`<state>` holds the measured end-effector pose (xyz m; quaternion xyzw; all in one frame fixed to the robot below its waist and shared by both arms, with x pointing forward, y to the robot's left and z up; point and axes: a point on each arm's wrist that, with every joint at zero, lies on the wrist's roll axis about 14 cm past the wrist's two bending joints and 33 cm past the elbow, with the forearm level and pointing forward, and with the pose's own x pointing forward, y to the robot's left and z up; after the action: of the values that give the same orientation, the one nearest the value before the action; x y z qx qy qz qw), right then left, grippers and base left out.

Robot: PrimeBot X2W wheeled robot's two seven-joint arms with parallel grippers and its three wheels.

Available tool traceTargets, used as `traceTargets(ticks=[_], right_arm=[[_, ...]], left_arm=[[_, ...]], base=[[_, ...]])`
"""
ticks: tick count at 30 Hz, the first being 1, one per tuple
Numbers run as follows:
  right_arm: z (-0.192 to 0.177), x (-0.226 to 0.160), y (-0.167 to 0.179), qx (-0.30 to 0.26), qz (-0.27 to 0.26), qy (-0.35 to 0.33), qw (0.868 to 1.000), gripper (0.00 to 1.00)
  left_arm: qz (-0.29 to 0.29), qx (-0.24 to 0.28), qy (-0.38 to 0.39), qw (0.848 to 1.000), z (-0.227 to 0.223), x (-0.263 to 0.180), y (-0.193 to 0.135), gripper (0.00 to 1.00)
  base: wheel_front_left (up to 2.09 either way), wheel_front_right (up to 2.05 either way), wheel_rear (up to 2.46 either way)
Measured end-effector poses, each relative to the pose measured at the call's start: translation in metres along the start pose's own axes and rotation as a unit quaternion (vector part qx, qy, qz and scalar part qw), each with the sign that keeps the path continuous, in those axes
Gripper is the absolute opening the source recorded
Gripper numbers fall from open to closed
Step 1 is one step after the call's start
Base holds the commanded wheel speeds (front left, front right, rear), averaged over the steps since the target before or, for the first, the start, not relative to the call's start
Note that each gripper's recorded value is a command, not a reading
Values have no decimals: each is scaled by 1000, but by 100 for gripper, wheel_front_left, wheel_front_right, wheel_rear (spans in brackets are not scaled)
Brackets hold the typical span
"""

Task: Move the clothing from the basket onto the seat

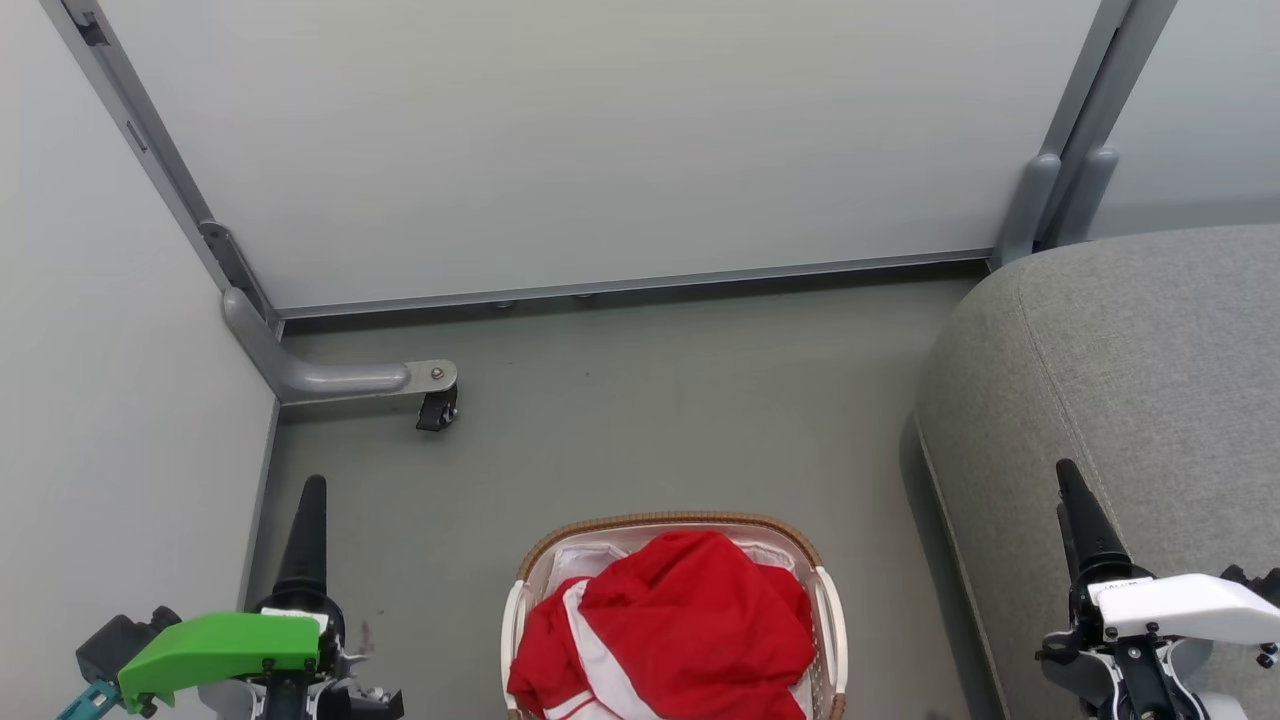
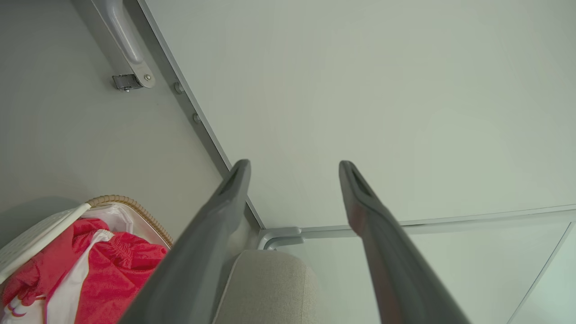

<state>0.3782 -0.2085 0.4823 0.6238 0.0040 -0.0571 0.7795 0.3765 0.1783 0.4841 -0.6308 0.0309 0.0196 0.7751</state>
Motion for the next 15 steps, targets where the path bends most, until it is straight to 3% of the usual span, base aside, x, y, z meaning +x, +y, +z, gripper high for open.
traceTargets(ticks=[15], right_arm=[[9, 1, 18, -165, 28, -21, 986, 100]], left_arm=[[-29, 150, -4, 988, -4, 1, -17, 100]], base=[[0, 0, 0]])
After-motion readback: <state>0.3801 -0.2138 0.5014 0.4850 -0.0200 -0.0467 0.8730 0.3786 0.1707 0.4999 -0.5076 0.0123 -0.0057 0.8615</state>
